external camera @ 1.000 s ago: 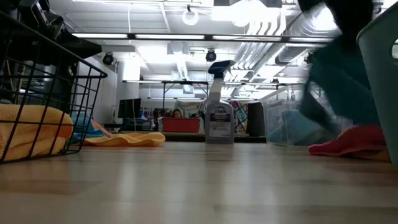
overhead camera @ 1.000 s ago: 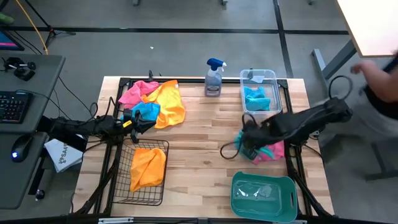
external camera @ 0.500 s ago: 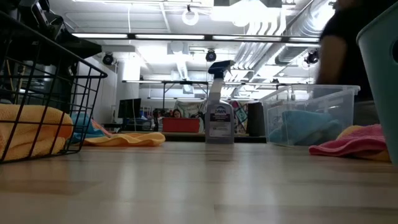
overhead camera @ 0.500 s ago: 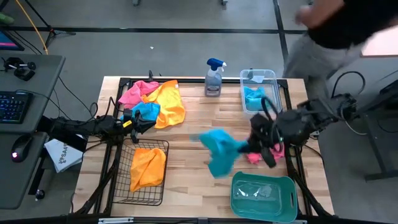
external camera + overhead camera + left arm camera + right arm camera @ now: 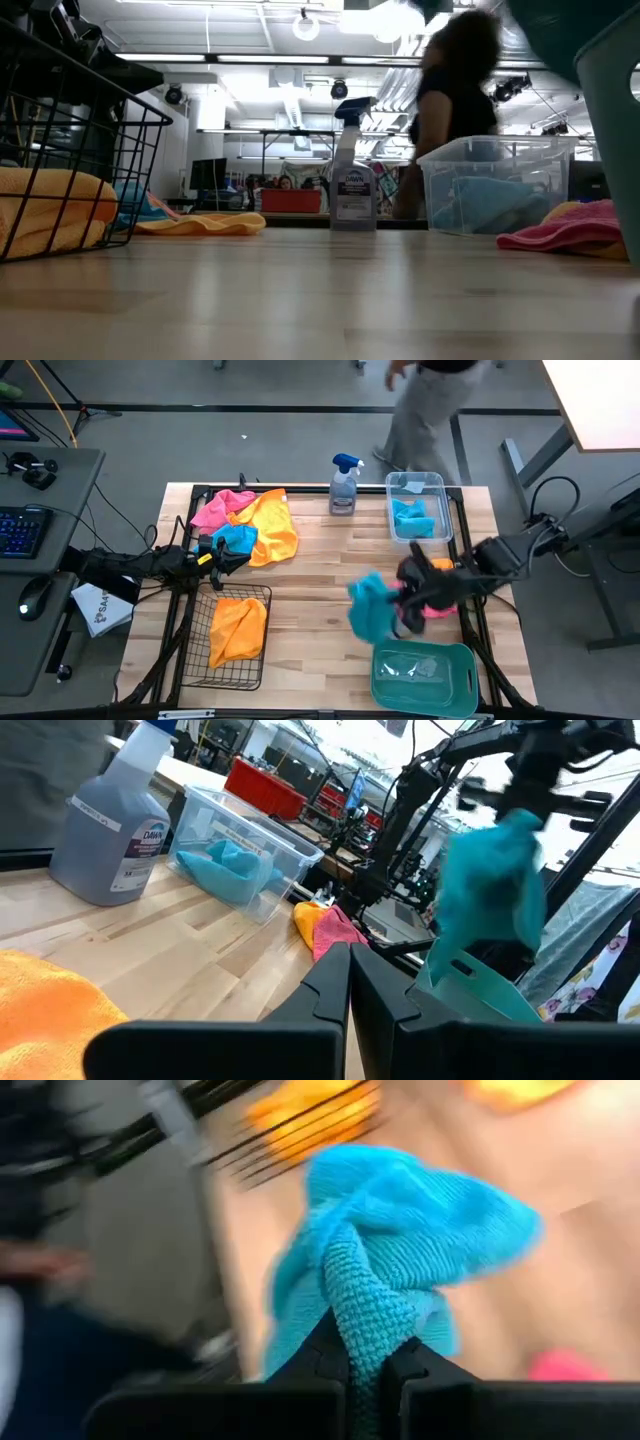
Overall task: Sort microfiber towel by color & place in baskets
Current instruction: Put the right blue microfiber towel into the transparent bin
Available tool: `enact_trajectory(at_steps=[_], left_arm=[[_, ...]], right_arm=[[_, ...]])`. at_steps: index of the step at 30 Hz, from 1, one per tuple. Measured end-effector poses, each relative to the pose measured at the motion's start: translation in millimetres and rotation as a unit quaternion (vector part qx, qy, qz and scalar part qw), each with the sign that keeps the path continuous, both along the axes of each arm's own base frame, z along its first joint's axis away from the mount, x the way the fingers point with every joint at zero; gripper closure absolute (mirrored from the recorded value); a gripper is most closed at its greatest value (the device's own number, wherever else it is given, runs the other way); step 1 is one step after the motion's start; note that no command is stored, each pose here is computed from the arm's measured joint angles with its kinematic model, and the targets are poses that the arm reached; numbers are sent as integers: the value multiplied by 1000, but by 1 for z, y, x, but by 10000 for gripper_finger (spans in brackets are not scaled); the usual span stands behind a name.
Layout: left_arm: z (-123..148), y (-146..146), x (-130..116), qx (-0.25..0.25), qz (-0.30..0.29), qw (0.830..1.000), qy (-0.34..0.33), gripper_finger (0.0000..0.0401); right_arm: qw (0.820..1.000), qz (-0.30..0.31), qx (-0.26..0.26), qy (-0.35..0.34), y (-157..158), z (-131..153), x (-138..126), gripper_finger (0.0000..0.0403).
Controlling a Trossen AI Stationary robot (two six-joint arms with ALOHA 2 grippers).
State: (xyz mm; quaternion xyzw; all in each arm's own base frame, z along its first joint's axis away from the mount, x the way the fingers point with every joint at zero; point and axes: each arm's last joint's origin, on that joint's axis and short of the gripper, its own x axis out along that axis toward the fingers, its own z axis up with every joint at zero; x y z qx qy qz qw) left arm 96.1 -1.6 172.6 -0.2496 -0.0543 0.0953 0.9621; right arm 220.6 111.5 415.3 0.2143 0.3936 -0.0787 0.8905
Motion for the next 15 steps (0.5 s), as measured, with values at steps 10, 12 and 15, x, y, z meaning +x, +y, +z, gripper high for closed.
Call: enact_trajectory(at_steps=[10, 12, 15], left_arm=[[0, 0, 0, 0, 0, 1000, 0, 401], [0, 0, 0, 0, 0, 1000, 0, 401], [0, 0, 0, 0, 0, 1000, 0, 401]], right_arm=[[914, -290, -252, 133, -120, -10, -10, 402], [885, -335, -284, 152, -144, -9, -13, 402], [862, -369, -296, 181, -179, -8, -17, 402]])
